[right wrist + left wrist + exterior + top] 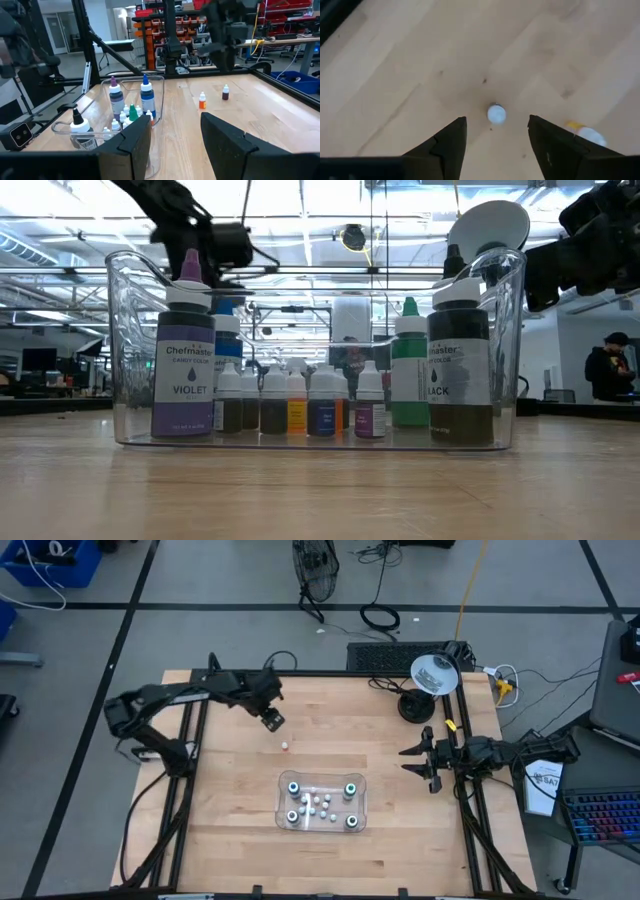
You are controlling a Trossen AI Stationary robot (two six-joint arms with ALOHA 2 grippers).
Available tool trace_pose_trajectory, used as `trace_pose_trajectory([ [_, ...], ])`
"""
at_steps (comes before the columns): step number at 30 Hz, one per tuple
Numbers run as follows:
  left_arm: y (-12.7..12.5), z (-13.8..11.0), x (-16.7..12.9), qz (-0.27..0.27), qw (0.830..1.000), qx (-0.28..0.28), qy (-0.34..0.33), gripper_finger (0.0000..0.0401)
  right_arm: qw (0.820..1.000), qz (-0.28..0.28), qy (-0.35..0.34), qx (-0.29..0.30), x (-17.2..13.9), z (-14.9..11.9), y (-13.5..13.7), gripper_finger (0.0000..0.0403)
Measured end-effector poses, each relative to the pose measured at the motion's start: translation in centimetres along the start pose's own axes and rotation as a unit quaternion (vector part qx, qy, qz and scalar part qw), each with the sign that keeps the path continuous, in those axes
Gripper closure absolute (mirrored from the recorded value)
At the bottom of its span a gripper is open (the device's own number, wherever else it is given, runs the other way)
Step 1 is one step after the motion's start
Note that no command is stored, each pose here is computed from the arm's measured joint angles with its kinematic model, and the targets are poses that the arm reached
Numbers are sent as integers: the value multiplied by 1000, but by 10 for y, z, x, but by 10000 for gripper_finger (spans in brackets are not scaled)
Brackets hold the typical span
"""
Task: Pick & Place food coloring
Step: Put the small brown food coloring bottle into the bin
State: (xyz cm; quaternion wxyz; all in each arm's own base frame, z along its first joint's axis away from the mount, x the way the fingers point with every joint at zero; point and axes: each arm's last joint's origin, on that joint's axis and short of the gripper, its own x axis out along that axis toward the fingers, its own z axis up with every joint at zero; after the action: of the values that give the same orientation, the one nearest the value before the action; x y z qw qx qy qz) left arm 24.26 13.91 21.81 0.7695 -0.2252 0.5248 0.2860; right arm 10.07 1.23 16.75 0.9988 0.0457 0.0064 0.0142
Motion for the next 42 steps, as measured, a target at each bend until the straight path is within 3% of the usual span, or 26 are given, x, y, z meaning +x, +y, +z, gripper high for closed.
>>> trace_pose_trajectory([
  [8,0,5,41,9,999,31,41,157,1000,0,-1,0,0,0,0,242],
  [17,0,0,75,15,994,41,96,159,1000,0,-1,0,0,0,0,242],
  [26,-2,4,74,8,994,74,75,183,1000,0,-2,0,0,0,0,241],
  [42,-2,0,74,11,993,74,94,217,1000,0,-1,0,0,0,0,243],
])
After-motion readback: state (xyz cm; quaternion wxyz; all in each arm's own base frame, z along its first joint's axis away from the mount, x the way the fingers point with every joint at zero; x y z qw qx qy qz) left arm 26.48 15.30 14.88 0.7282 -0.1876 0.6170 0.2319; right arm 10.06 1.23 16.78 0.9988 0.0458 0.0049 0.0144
